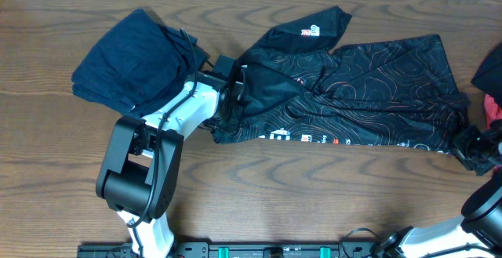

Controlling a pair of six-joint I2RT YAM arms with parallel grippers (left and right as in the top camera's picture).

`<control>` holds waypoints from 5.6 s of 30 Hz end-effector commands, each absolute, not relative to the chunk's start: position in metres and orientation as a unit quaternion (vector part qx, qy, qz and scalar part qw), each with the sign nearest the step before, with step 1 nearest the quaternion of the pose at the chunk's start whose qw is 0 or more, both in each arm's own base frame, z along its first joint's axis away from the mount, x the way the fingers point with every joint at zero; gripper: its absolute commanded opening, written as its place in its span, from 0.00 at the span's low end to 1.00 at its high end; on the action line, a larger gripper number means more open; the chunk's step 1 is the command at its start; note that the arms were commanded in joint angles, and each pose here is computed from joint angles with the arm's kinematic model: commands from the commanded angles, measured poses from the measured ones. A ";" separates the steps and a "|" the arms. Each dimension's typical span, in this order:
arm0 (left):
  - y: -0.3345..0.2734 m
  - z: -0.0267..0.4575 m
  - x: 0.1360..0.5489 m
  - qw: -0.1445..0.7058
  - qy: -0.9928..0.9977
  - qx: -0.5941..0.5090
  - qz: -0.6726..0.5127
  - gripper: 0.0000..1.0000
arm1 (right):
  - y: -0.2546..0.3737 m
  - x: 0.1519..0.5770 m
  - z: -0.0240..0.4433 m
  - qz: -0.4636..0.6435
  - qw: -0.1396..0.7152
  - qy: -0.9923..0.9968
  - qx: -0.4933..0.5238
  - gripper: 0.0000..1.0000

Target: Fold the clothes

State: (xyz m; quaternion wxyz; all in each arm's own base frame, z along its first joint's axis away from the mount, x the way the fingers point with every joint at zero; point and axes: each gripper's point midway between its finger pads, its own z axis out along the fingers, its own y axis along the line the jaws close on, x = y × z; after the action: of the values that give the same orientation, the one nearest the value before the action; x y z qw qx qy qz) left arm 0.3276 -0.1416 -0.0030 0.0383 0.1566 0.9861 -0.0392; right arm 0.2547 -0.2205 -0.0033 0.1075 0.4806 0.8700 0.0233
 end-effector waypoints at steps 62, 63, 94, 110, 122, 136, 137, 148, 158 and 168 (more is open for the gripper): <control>-0.103 -0.017 0.335 0.017 0.994 0.102 -0.030 0.06 | -0.224 0.204 0.010 -0.036 0.003 0.865 0.500 0.19; -0.103 -0.017 0.335 0.017 0.994 0.102 -0.030 0.06 | -0.225 0.205 0.010 -0.037 0.005 0.865 0.500 0.19; -0.103 -0.017 0.334 0.016 0.994 0.103 -0.029 0.06 | -0.296 0.247 0.076 -0.111 0.109 0.873 0.463 0.01; -0.103 -0.017 0.334 0.016 0.994 0.103 -0.030 0.06 | -0.239 0.214 0.031 -0.046 0.018 0.876 0.481 0.36; -0.103 -0.017 0.335 0.017 0.994 0.103 -0.030 0.06 | -0.215 0.207 -0.004 -0.012 0.018 0.865 0.501 0.31; -0.103 -0.017 0.335 0.017 0.994 0.103 -0.030 0.06 | -0.209 0.237 -0.001 0.052 0.074 0.878 0.471 0.28; -0.103 -0.017 0.335 0.017 0.994 0.103 -0.030 0.06 | -0.210 0.238 -0.001 0.051 0.077 0.878 0.471 0.30; -0.103 -0.017 0.335 0.017 0.994 0.103 -0.030 0.06 | -0.224 0.247 0.002 0.042 0.107 0.873 0.473 0.01; -0.103 -0.017 0.333 0.013 0.994 0.103 -0.029 0.06 | -0.276 0.253 0.055 -0.038 0.122 0.865 0.486 0.01; -0.103 -0.017 0.333 0.014 0.994 0.103 -0.029 0.06 | -0.254 0.235 0.046 -0.017 0.070 0.870 0.489 0.31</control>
State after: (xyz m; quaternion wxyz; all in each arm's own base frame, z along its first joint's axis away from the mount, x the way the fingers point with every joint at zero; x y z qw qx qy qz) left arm 0.3375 -0.1059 -0.0037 0.0339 0.1059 0.9932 -0.0336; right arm 0.2475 -0.2597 0.0540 0.0897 0.4848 0.8699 -0.0155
